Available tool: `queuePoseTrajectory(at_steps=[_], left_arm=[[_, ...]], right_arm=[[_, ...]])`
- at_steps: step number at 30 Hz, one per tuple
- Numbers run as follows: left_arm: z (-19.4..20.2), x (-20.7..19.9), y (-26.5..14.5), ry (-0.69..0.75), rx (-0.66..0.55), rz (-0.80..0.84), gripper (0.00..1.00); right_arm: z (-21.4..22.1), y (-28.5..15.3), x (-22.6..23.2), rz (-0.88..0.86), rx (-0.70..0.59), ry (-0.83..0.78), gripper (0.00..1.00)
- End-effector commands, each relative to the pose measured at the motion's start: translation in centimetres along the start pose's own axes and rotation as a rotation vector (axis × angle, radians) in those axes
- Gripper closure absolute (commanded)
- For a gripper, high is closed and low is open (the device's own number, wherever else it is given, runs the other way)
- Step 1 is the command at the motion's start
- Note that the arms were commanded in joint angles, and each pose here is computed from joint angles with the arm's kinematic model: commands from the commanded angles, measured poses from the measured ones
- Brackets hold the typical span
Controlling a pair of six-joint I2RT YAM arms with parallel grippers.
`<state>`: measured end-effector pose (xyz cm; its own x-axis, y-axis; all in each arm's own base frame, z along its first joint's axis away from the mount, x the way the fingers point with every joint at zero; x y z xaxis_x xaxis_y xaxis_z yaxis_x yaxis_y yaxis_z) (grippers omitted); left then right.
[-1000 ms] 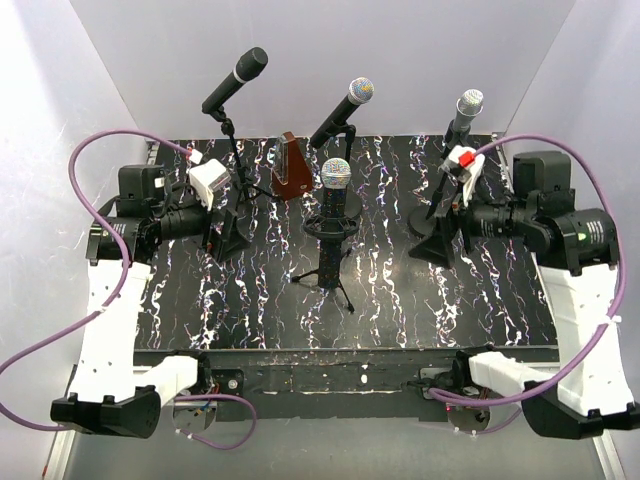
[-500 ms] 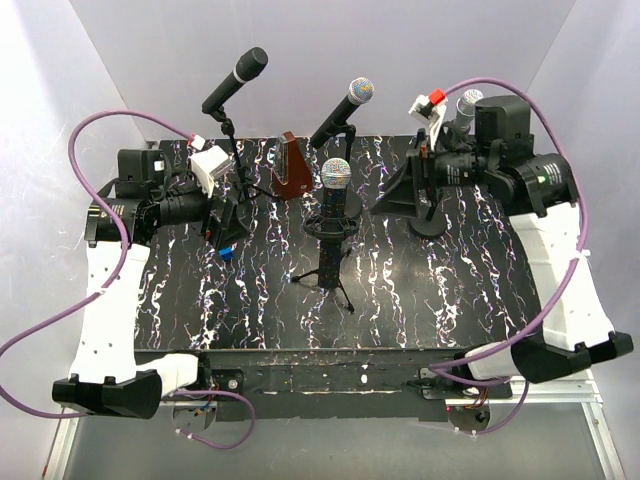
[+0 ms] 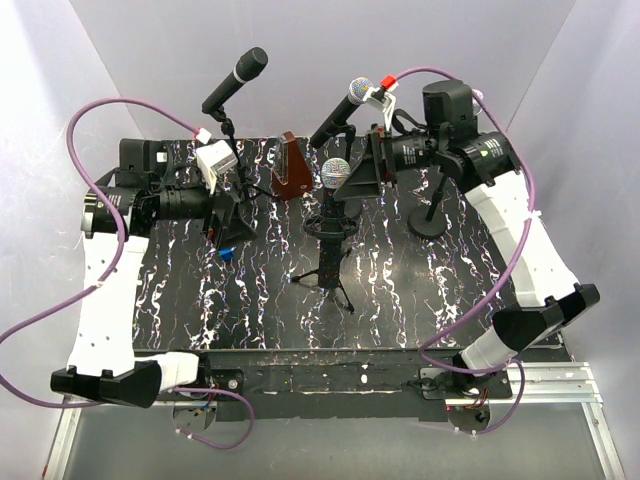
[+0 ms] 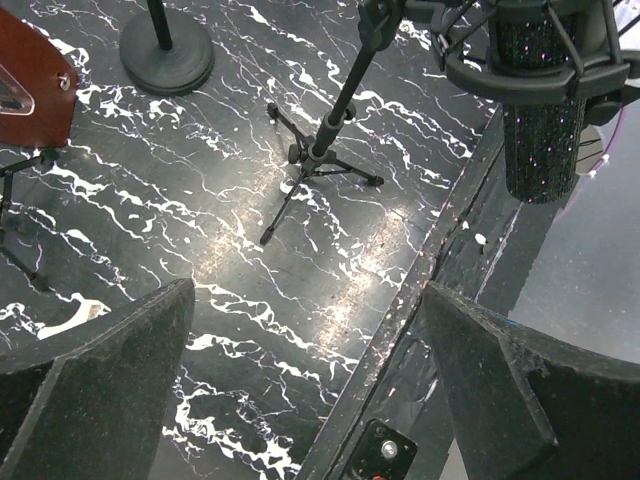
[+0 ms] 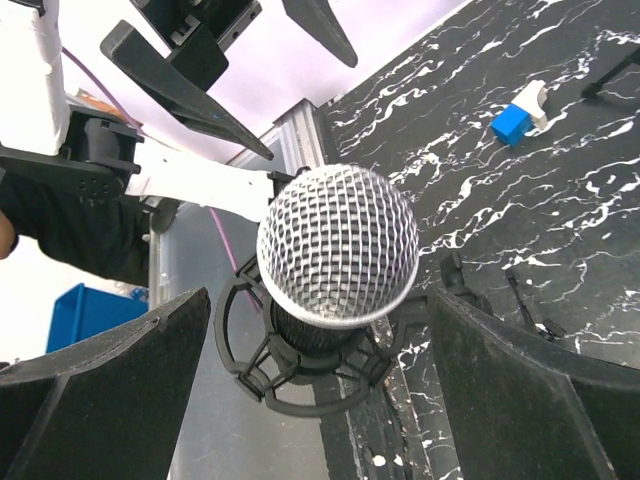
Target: Remove the microphone from the stand
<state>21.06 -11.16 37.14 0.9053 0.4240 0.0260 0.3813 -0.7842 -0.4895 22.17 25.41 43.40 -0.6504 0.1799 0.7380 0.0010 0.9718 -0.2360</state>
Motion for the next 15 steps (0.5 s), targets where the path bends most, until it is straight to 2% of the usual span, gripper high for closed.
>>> queuePoseTrajectory(at_steps=[1,3,7,13,15], left_arm=[[-1.6,-0.4,0.0,-0.021,-0.052,0.032,0.02],[-2.0,-0.6,0.3,-0.022,-0.065,0.049,0.02],[-2.5,-1.7,2.3,-0.016,-0.055,0.106,0.02],[-4.0,-2.9,5.6,0.003,-0.043,0.147,0.02],[-4.6,-2.4,6.3,0.008,-0.053,0.133,0.02]], right_arm=[[-1.2,0.9,2.2,-0.079,-0.012,-0.047,0.04],[-1.4,1.5,1.9,-0.077,-0.009,-0.032,0.04],[-2.1,2.4,0.8,-0.037,-0.031,-0.005,0.13],[-3.3,2.1,0.5,0.047,-0.101,-0.031,0.33],[-3.3,1.8,0.6,0.072,-0.12,-0.034,0.42]])
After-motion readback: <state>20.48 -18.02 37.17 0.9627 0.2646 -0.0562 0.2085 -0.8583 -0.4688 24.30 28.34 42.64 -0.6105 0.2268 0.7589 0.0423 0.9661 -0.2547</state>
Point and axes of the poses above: each gripper's point midway between its finger pads, its own y axis out along the fingers, its own x axis along the line the jaws close on, z = x × y, the point moved 4 cm from there along -y, back along the fingers, and after that the axes turned 12 degrees about y, right-handed, at the moved point
